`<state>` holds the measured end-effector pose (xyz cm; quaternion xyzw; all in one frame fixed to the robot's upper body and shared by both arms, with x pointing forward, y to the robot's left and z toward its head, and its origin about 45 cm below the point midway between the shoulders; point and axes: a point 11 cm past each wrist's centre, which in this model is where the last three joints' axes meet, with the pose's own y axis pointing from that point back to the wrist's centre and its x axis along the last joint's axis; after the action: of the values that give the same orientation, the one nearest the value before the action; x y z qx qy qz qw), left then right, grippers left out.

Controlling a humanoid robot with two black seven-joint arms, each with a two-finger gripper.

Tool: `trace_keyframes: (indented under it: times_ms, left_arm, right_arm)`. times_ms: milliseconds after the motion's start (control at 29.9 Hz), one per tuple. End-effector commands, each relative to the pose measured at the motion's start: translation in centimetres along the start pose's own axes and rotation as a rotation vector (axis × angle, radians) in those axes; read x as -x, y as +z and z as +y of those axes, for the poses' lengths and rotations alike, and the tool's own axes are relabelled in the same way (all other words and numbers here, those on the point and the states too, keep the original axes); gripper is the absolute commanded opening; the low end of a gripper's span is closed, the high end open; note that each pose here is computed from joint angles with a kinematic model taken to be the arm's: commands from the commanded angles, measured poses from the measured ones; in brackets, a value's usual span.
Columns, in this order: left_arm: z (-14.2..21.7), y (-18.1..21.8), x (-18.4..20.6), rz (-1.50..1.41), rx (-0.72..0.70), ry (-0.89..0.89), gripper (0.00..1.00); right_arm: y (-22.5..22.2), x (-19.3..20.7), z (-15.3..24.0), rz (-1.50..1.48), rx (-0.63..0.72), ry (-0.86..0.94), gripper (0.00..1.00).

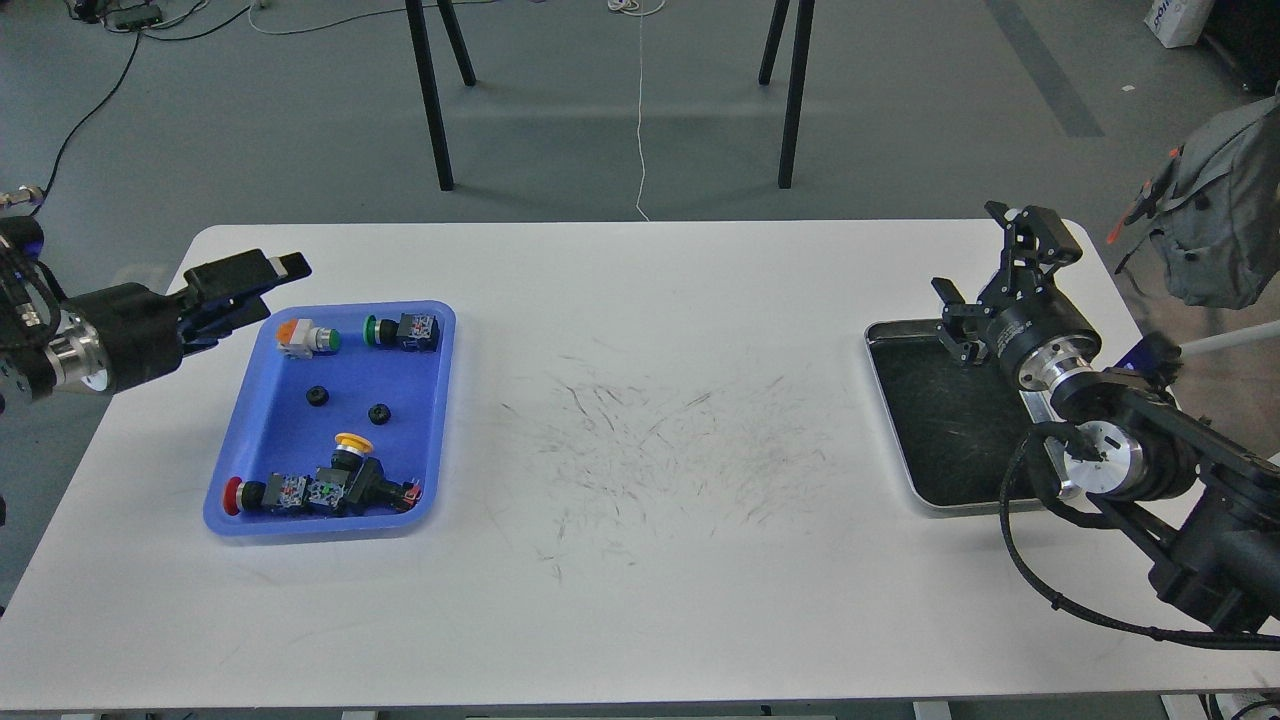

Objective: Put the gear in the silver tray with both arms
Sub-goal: 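Move the left gripper over the blue tray toward a black gear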

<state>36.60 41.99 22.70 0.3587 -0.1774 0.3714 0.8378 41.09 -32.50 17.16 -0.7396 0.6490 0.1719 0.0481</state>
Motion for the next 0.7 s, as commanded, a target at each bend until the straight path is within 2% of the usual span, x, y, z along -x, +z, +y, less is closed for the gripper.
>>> trace_keyframes:
  times_ms: [0,100,201,468,668]
  left_arm:
    - [-0.7,-0.9,1.3,-0.145,-0.044,-0.049,1.00]
    - [-1.2,-1.6,1.6,-0.251,-0.059,-0.001,1.00]
    - [-2.3,-1.9,3.4,-0.275,-0.056,-0.043,1.00]
    - [-2.0,-3.1,3.0,-0.345,-0.105,-0.059,1.00]
    - [-3.2,-2.0,2.6,-0.319,-0.074,-0.043,1.00]
  right_arm:
    - [-0.1,0.0,0.0,-0.002,-0.002,0.000,0.98]
    - [-0.1,0.0,0.0,0.000,-0.001,0.001,0.98]
    - [-0.1,0.0,0.0,0.001,-0.001,0.000,0.98]
    - [0.0,0.0,0.0,0.007,0.001,-0.002,0.98]
    - [0.0,0.1,0.0,0.008,0.001,-0.004,0.98]
